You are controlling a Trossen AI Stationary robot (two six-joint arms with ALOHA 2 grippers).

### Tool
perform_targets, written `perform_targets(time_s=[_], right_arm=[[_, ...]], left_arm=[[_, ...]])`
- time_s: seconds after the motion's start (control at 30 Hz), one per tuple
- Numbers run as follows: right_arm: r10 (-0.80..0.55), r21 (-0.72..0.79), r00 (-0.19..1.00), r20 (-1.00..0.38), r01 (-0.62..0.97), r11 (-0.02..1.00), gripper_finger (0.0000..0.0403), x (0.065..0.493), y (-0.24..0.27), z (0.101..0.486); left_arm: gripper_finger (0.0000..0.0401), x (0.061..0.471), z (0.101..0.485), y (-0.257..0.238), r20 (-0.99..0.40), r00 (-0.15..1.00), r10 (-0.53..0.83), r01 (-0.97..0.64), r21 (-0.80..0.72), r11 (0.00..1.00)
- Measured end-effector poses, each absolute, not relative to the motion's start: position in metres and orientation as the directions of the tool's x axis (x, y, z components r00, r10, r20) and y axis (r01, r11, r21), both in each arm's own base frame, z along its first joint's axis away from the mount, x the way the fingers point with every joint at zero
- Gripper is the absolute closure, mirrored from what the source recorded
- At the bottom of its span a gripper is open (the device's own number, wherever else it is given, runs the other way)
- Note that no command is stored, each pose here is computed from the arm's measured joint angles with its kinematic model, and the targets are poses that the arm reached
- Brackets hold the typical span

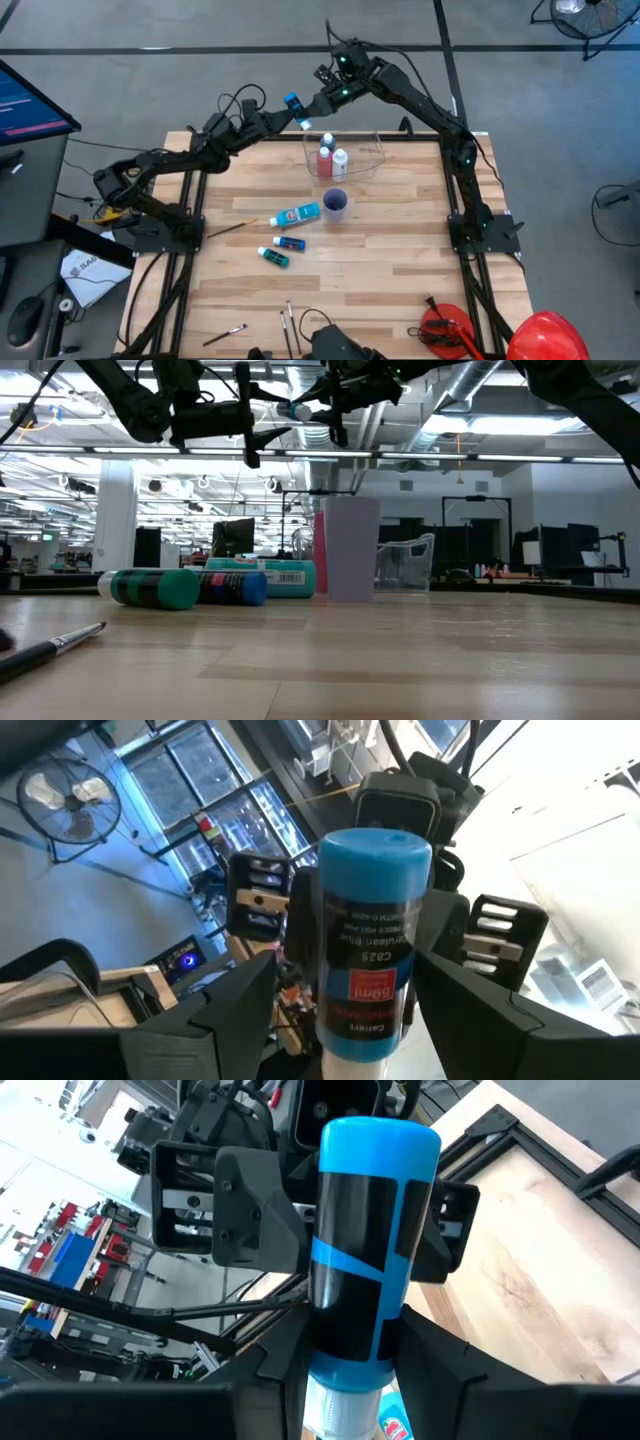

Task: Pick & Place Paint Supplies
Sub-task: Adjust the blue paint bottle in the transparent bin

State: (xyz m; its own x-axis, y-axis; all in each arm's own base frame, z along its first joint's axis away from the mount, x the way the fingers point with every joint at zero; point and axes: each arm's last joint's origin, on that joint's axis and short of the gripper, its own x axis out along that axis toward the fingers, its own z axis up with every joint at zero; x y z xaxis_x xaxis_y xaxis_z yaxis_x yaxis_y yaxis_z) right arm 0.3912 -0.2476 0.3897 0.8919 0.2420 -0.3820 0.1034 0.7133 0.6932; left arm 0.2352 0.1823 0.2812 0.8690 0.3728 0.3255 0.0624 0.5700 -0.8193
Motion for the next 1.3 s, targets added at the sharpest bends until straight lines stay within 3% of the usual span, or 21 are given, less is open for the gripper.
perform_targets(time_s=[0.4, 0.67, 1.07, 1.17, 1.3], right_arm=[[0.237, 0.693, 0.891, -0.387, 0.112, 0.712, 0.0289, 0.391, -0.249, 0.388], [0.239, 0.692, 0.892, -0.383, 0.105, 0.715, 0.0289, 0.392, -0.248, 0.389], [0.231, 0.694, 0.893, -0.386, 0.116, 0.711, 0.0289, 0.389, -0.252, 0.388], [0.231, 0.692, 0.893, -0.386, 0.115, 0.713, 0.0289, 0.389, -0.252, 0.388], [0.228, 0.688, 0.897, -0.379, 0.108, 0.717, 0.0289, 0.389, -0.253, 0.389]], left_arm=[[0.0171, 0.236, 0.281, 0.185, 0.308, 0.854, 0.42, 0.026, -0.831, 0.556], [0.0171, 0.25, 0.305, 0.196, 0.333, 0.855, 0.397, 0.041, -0.806, 0.59], [0.0173, 0.254, 0.299, 0.198, 0.306, 0.874, 0.377, 0.041, -0.82, 0.572], [0.0191, 0.254, 0.299, 0.198, 0.306, 0.875, 0.375, 0.042, -0.819, 0.572], [0.0249, 0.254, 0.299, 0.198, 0.305, 0.877, 0.372, 0.044, -0.82, 0.57]])
